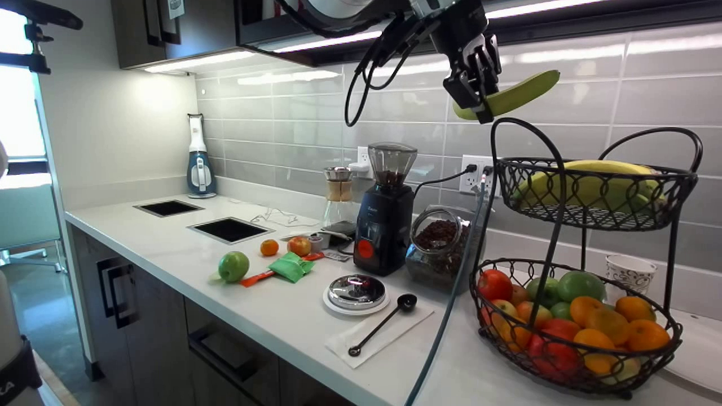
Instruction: Put the banana, on the counter, next to the other bananas
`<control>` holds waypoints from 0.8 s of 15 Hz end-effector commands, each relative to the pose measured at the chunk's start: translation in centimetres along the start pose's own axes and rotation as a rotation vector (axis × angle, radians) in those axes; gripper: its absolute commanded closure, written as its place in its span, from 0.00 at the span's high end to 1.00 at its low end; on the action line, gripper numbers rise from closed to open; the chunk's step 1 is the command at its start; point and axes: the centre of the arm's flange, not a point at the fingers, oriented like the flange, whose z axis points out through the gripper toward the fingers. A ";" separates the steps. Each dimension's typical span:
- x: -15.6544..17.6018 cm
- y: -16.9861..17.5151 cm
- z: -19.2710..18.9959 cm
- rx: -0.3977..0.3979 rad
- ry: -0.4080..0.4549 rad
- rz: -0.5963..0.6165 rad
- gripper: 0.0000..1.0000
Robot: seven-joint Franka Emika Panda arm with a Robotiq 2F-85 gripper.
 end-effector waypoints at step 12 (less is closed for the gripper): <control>7.7 -3.4 2.0 -0.037 0.013 0.000 0.18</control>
